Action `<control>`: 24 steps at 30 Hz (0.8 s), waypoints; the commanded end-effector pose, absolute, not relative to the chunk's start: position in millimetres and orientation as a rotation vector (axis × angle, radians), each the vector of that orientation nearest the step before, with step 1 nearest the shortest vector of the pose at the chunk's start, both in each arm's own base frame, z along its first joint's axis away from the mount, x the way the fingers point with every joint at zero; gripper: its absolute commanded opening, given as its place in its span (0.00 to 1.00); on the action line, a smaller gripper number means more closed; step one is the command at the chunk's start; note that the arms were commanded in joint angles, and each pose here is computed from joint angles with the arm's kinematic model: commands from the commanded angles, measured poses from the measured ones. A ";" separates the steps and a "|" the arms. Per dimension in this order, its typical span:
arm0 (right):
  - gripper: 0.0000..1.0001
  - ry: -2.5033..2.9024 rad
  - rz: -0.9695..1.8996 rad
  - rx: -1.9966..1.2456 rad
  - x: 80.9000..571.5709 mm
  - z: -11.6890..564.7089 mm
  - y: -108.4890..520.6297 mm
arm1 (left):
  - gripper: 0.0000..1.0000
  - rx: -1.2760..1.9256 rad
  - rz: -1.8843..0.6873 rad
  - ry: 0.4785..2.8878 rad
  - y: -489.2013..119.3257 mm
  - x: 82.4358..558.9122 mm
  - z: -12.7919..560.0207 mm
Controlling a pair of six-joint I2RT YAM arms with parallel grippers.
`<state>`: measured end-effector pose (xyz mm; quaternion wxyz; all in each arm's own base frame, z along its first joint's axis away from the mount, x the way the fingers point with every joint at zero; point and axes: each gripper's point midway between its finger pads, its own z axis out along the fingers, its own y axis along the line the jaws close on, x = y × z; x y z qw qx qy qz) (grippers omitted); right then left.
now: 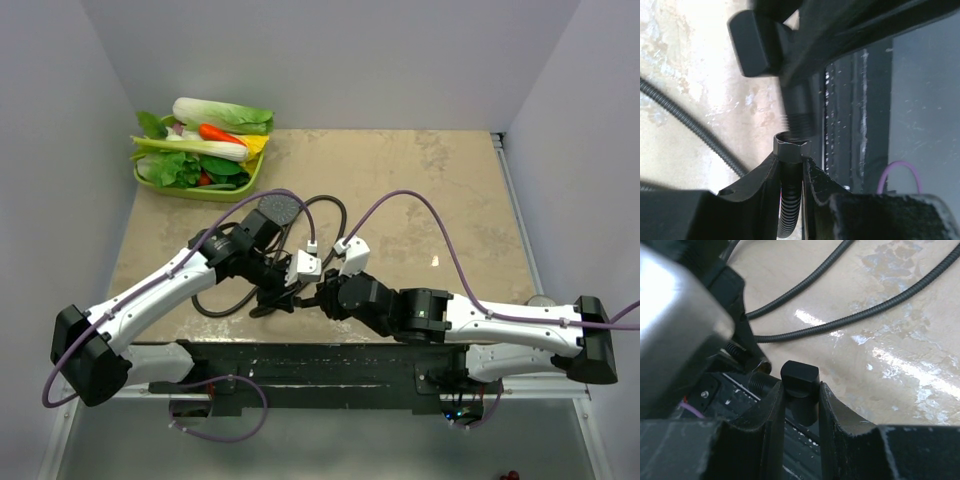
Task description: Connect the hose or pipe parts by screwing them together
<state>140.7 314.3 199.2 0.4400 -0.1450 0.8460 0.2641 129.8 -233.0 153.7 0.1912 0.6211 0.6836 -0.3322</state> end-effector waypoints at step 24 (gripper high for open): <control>0.00 2.167 0.578 -0.205 142.7 203.8 281.2 | 0.00 1.706 -0.708 1.749 -236.9 162.8 162.8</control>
